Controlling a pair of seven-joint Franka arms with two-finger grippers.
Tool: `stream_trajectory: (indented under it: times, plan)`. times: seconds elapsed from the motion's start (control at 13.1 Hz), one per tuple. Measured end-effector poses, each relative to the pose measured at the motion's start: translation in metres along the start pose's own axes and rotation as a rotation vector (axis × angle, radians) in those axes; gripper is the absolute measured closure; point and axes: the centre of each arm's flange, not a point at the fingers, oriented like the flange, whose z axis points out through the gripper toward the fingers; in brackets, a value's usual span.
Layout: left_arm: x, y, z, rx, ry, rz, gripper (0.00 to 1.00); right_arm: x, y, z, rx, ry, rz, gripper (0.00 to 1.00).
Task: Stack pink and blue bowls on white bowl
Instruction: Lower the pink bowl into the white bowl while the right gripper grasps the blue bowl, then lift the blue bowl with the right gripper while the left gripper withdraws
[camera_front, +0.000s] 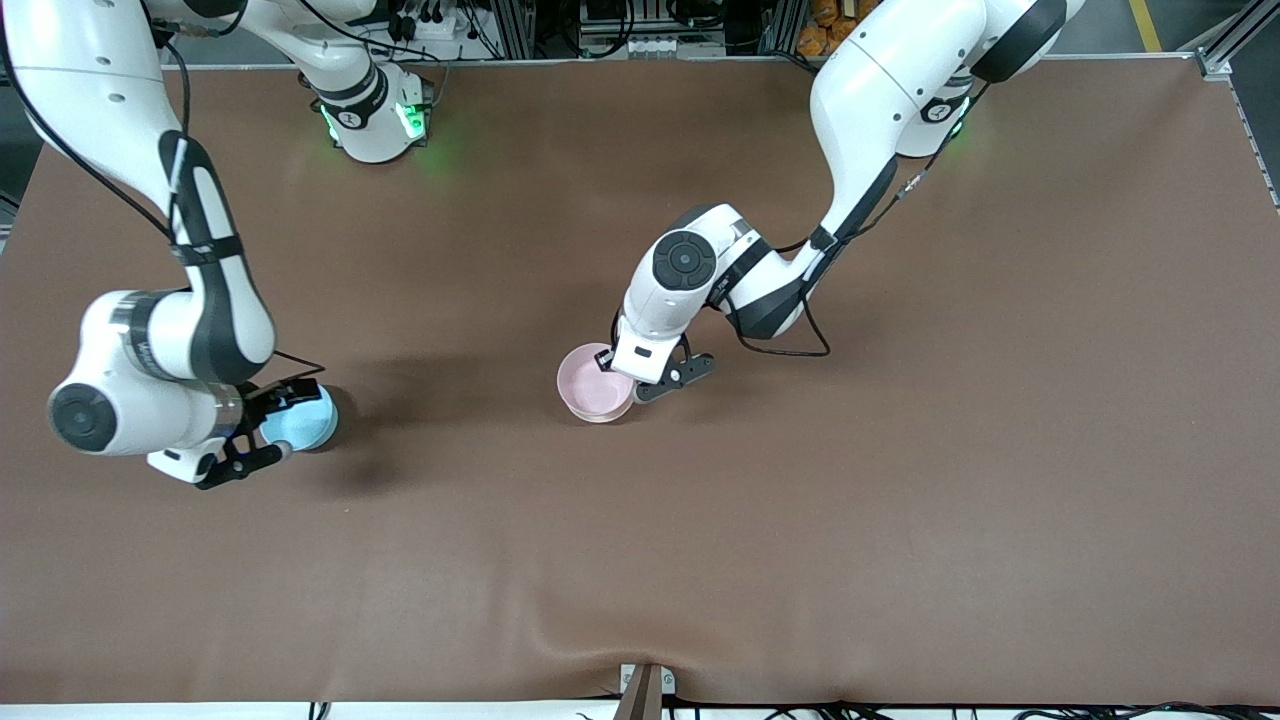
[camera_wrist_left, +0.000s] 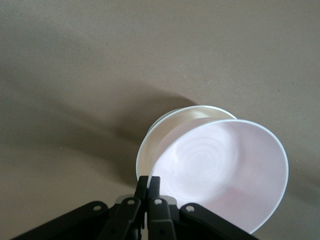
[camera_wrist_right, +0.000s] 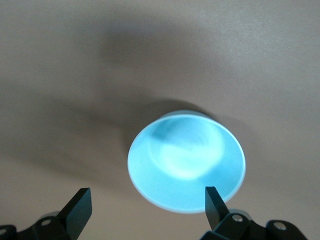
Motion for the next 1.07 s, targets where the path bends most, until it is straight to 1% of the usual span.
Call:
stream_trajectory:
  times: [0.15, 0.23, 0.46, 0.53, 0.61, 0.76, 0.84, 0.91, 0.99, 1.07]
  plan:
    - [0.000, -0.001, 0.004, 0.004, -0.003, 0.000, 0.97, -0.005, -0.004, 0.029, -0.008, 0.009, -0.038, 0.00]
    - [-0.001, -0.001, 0.004, 0.006, -0.003, 0.000, 0.93, -0.007, -0.001, 0.034, -0.008, 0.008, -0.064, 0.00]
    - [-0.002, 0.003, 0.001, -0.001, -0.001, -0.001, 0.63, -0.015, 0.016, 0.028, -0.008, 0.019, -0.095, 0.00]
    - [-0.001, 0.007, -0.006, -0.003, 0.001, -0.003, 0.52, -0.017, 0.019, 0.024, -0.009, 0.025, -0.097, 0.00]
    - [0.002, 0.011, -0.019, 0.002, 0.005, -0.007, 0.43, -0.018, 0.021, 0.021, -0.011, 0.031, -0.100, 0.00]
    - [0.014, 0.021, -0.061, 0.004, 0.026, -0.017, 0.23, -0.016, 0.023, 0.014, -0.020, 0.046, -0.132, 0.00]
    - [0.026, 0.023, -0.089, -0.009, 0.049, -0.024, 0.12, -0.014, 0.026, 0.010, -0.025, 0.055, -0.157, 0.00]
    - [0.041, 0.021, -0.117, -0.026, 0.072, -0.028, 0.04, -0.013, 0.030, 0.007, -0.029, 0.061, -0.184, 0.00]
    - [0.059, 0.015, -0.145, -0.033, 0.092, -0.024, 0.00, -0.011, 0.037, 0.007, -0.032, 0.065, -0.215, 0.00]
    - [0.078, 0.006, -0.169, -0.026, 0.108, -0.014, 0.00, -0.010, 0.047, 0.010, -0.032, 0.066, -0.240, 0.00]
